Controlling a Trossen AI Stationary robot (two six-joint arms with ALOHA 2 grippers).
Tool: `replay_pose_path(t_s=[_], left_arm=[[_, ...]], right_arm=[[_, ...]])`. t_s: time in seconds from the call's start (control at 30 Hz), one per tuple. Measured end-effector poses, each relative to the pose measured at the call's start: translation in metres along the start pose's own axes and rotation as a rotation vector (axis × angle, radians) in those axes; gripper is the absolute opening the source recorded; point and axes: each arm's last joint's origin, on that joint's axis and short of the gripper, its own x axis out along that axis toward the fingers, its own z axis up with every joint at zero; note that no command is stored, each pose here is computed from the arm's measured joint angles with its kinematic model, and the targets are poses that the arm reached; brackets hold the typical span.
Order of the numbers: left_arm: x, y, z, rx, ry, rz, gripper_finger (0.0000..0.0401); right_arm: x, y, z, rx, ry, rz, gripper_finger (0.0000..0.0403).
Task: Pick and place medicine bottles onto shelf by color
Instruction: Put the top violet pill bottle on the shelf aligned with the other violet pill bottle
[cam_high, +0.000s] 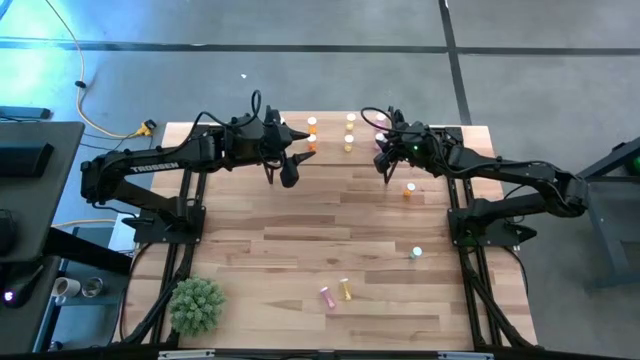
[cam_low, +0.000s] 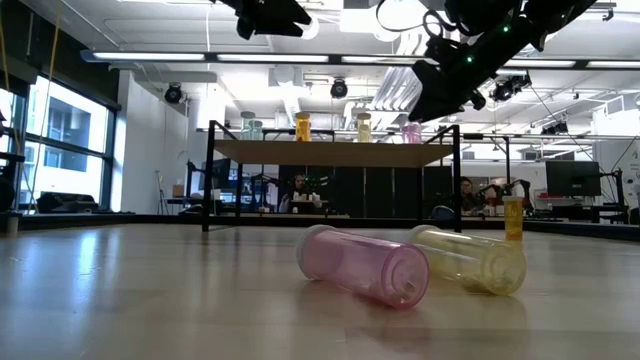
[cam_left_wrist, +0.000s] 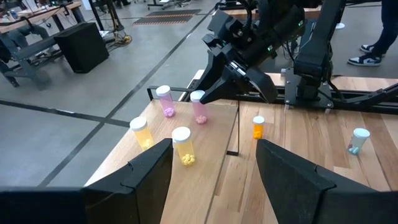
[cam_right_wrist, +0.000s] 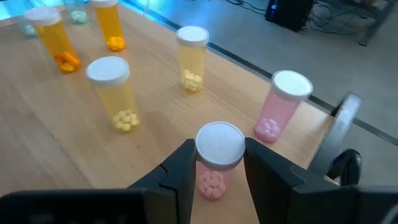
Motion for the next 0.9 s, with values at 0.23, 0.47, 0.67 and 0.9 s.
replay_pose_path(t_s=[0.23,0.47,0.67,0.9], left_arm=[[0.0,0.0,0.0,0.0,0.0,0.0,0.0218],[0.0,0.0,0.0,0.0,0.0,0.001,0.0218],[0.0,0.0,0.0,0.0,0.001,0.001,0.0218],[0.0,-0.0001,-0.0014,0.002,0.015,0.001,0.0218]], right_arm=[[0.0002,-0.0001,-0.0011,0.004,0.01,-0.004,0.0139],[0.0003,0.0007,-0.001,0.005,0.011,0.023,0.0156],[-0.0002,0.0007,-0.0004,0.006,0.006,0.024,0.0158],[-0.0012,0.0008,0.0026,0.005,-0.003,0.025,0.0158]])
